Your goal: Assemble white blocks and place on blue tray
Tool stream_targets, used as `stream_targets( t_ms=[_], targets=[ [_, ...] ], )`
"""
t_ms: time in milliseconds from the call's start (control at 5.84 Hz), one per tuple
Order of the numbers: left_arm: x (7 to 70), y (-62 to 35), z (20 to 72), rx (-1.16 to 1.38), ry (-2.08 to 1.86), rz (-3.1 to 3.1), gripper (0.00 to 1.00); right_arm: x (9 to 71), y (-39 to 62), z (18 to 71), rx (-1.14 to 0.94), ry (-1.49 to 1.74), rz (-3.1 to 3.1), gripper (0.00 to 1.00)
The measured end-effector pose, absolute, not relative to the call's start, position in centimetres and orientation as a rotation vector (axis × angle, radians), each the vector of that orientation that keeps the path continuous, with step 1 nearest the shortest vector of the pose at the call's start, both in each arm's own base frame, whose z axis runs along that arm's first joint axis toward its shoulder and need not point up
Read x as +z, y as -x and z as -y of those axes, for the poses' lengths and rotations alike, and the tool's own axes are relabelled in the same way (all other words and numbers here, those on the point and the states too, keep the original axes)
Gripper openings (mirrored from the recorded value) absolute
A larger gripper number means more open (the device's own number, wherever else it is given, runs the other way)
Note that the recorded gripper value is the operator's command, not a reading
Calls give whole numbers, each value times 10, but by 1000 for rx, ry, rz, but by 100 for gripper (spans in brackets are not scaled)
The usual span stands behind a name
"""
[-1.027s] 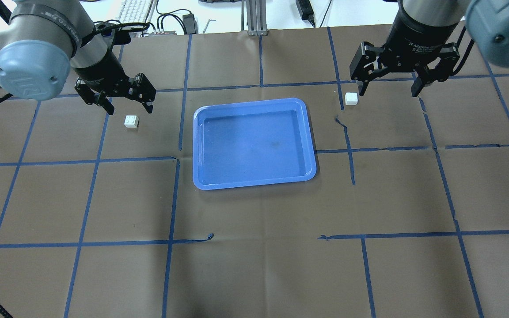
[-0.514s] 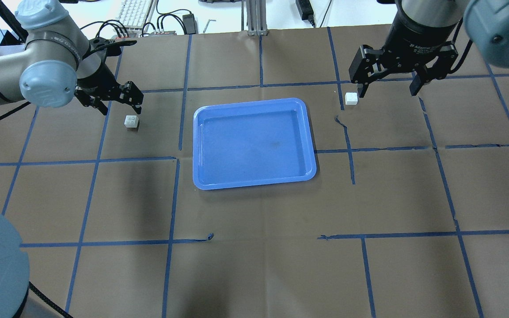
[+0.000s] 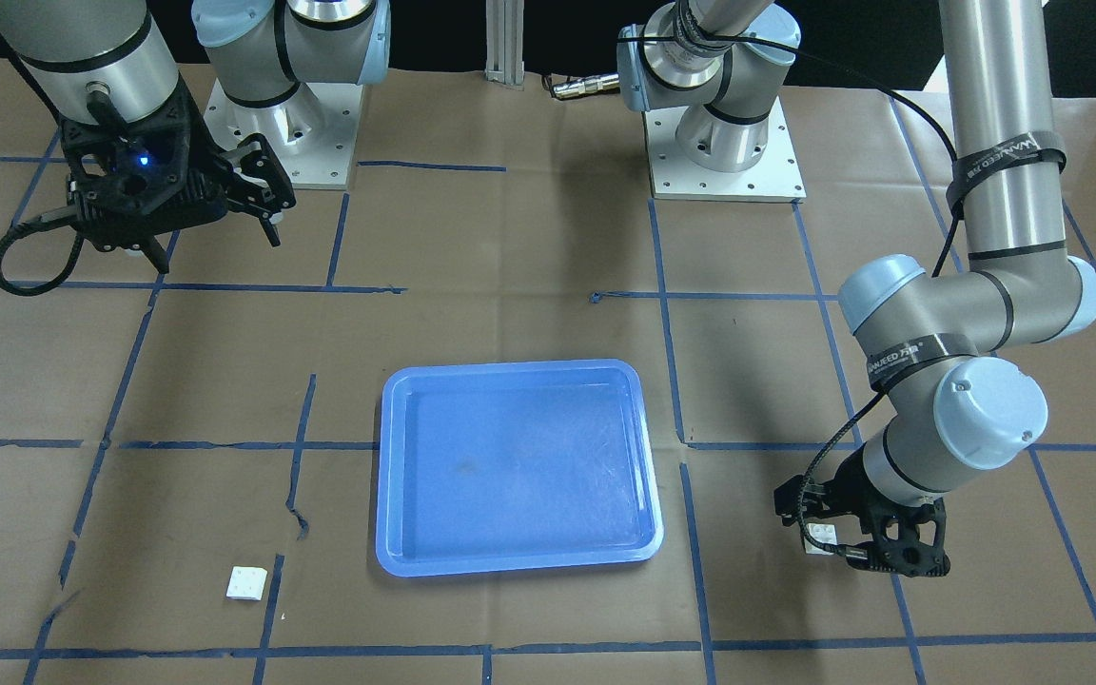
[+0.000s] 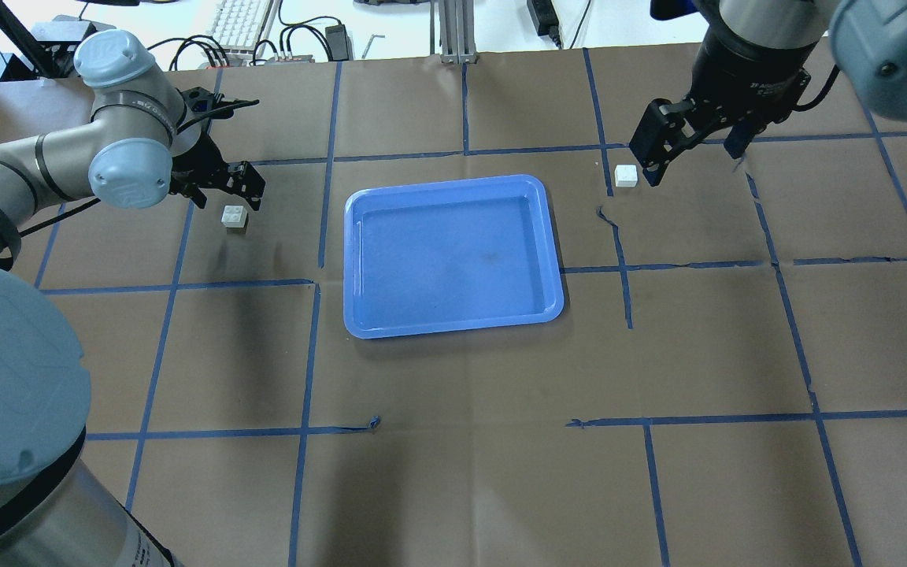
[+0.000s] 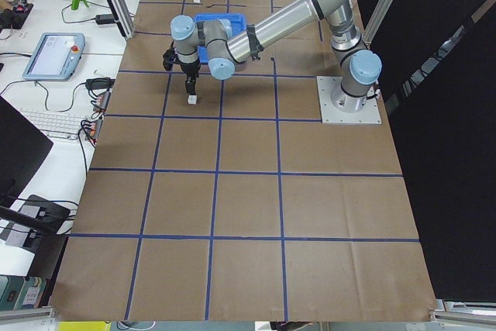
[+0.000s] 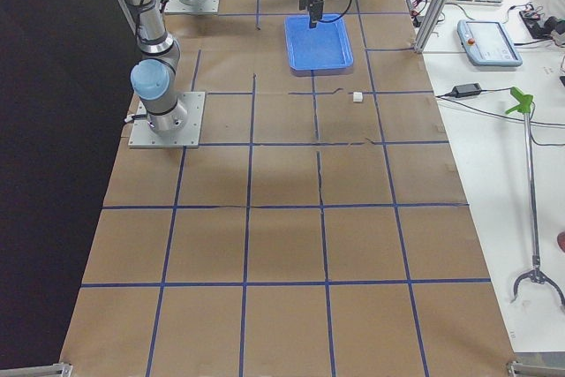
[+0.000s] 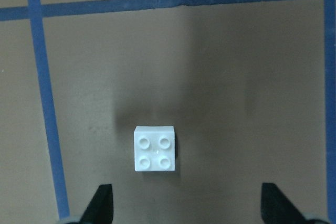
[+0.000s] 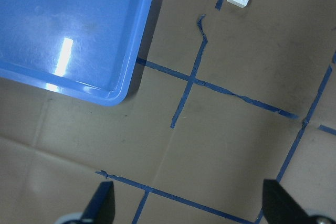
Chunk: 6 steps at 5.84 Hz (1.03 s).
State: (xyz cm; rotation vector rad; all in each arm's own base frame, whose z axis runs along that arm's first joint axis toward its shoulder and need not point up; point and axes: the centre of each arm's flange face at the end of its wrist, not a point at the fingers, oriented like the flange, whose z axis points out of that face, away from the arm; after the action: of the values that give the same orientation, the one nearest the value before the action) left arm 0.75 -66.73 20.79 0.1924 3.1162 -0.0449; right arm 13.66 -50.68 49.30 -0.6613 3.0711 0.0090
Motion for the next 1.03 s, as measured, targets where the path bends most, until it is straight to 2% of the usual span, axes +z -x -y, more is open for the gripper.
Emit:
stream_targets(
  t_ms=[171,342,685,856,1027],
  targets=[
    [195,-10,669,-45,-216,-3090,99,491,-136,508,17,929,-3004,100],
    [187,-11,670,-41,-218,-3085,83,487,-135,511,27,1265,-2877,100],
    [183,-11,671,-38,-219,-3085,43,479,-130,521,20,1899,-2501,100],
    [182,-11,671,-37,-219,-3085,15,472,-119,539,-18,2099,-2360,100],
    [181,-11,670,-34,-229,-3086,5,461,-99,563,-40,2179,-2299,100]
  ],
)
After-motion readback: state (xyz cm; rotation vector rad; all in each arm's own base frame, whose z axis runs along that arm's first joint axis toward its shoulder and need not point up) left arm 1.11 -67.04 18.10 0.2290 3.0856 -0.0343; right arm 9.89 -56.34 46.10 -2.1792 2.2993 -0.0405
